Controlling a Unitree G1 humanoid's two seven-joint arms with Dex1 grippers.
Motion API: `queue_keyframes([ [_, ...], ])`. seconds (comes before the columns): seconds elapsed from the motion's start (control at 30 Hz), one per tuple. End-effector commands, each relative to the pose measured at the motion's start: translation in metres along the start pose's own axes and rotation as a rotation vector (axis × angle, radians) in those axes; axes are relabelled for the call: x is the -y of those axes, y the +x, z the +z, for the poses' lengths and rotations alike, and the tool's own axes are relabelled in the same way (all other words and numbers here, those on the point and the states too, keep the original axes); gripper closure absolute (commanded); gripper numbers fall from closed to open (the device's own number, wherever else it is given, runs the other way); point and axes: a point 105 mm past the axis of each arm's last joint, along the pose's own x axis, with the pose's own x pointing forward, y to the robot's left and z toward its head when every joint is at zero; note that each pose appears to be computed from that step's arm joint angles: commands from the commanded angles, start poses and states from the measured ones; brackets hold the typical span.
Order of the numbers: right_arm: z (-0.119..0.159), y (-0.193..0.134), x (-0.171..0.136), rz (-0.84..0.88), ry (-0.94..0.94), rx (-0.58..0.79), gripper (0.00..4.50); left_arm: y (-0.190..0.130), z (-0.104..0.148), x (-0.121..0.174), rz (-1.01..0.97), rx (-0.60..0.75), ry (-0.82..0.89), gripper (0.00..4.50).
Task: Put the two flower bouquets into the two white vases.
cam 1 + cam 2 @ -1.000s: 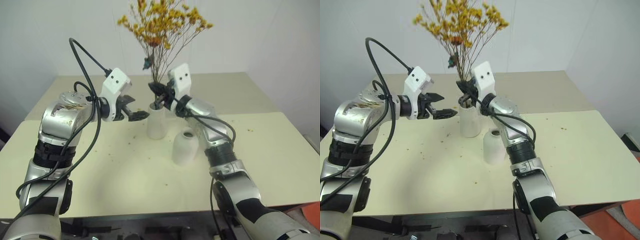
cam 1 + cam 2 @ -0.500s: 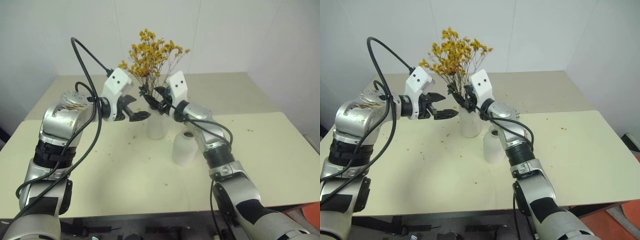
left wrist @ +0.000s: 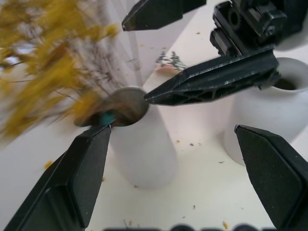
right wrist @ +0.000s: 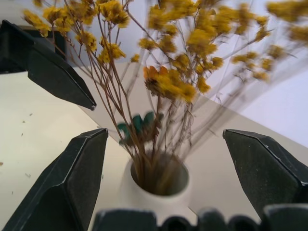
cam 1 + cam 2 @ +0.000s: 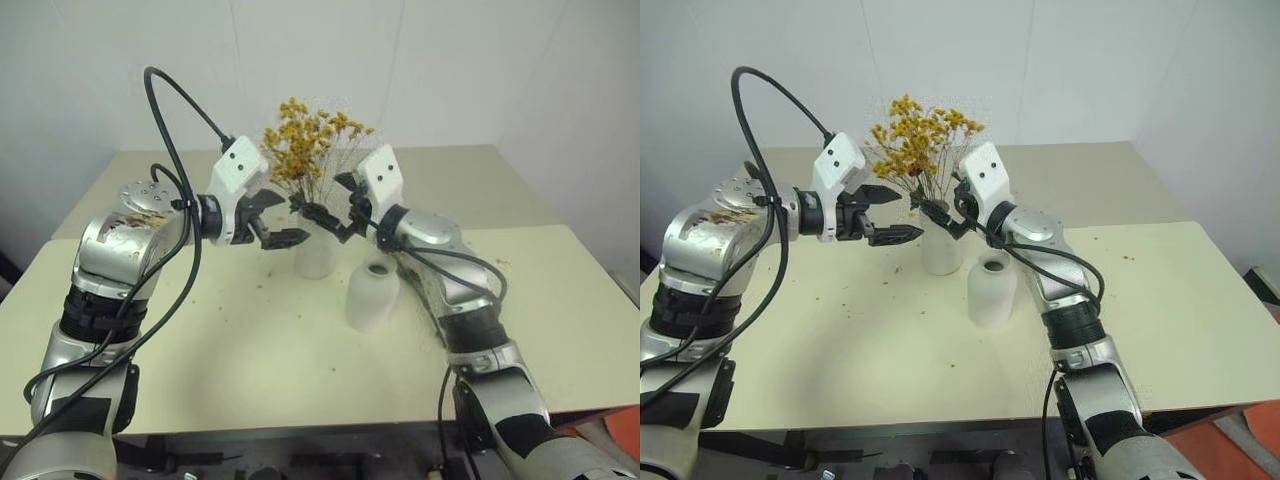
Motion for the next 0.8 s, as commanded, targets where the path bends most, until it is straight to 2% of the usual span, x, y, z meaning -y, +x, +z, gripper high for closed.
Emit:
queue_keyframes([
  [0.03, 0.020, -0.014, 0.006, -0.009, -0.027, 0.037, 0.01, -0.006, 0.008, 0.014, -0.063, 0.025, 0.063, 0.00],
  [0.17, 0.021, -0.033, 0.015, -0.027, -0.024, 0.001, 0.01, -0.008, 0.005, 0.031, -0.157, 0.039, 0.098, 0.00],
  [0.37, 0.015, -0.059, 0.021, -0.019, 0.018, -0.152, 0.01, -0.013, 0.009, 0.051, -0.306, 0.129, 0.120, 0.00],
  [0.5, 0.013, -0.077, 0.028, -0.041, 0.042, -0.238, 0.01, -0.004, 0.013, 0.061, -0.360, 0.170, 0.117, 0.00],
  [0.7, -0.003, -0.114, 0.056, -0.167, 0.154, -0.503, 0.01, 0.021, 0.027, 0.067, -0.424, 0.232, 0.110, 0.00],
  [0.8, -0.009, -0.134, 0.065, -0.206, 0.194, -0.590, 0.01, 0.030, 0.031, 0.070, -0.462, 0.243, 0.120, 0.00],
])
